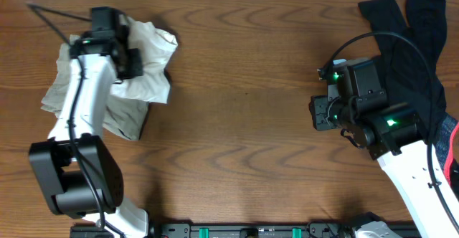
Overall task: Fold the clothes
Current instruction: 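Carry the bundle leftward with the left gripper onto the khaki garment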
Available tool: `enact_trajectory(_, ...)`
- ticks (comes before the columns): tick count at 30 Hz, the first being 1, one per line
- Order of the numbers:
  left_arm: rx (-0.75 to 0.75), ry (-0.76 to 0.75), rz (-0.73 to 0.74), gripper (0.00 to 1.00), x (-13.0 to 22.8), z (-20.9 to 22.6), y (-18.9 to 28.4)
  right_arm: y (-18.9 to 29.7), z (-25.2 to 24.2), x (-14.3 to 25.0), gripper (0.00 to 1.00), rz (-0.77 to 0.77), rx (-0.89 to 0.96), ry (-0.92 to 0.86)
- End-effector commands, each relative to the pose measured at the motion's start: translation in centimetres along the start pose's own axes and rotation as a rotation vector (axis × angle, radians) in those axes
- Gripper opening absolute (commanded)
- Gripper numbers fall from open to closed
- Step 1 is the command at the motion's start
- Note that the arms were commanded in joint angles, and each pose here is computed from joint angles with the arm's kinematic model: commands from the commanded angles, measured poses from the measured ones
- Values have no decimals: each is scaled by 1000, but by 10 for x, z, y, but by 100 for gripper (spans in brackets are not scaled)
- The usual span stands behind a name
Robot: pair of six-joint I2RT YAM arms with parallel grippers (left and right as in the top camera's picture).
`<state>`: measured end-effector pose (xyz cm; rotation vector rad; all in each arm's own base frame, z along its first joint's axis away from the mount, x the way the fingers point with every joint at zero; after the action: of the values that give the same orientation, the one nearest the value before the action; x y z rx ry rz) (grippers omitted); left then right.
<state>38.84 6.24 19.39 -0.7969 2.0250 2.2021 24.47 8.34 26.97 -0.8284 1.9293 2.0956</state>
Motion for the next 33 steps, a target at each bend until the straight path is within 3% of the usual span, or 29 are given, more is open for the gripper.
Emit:
enact_trajectory(1,-59,91,-60,6,-14,35,13,-4,-3,0,47,15,11,7)
enact_trajectory(6,-39,238,-63,6,-18,77,11,-5,-3,0,47,17,8,7)
enact_trajectory(15,-29,377,-62,8,-16,111,11,-5,-3,0,47,17,9,7)
enact_trajectory(21,148,358,-71,6,-21,96,12,-5,-3,0,48,17,9,7)
enact_trajectory(26,172,352,-110,6,-26,95,20,-5,-3,0,48,17,9,7)
enact_trajectory(33,246,274,-294,6,-47,90,55,-5,-3,0,48,21,9,7)
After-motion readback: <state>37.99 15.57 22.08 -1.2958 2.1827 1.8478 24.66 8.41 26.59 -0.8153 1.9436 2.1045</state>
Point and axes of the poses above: each gripper's point midway between its finger pads, its own y axis back along the fingers, its own z axis along the line the jaws close on, x = y × z, the point moved 8 cm from there along y, back along the fingers, and after that the axes turned 8 degrees about y, right-handed, at the moved point
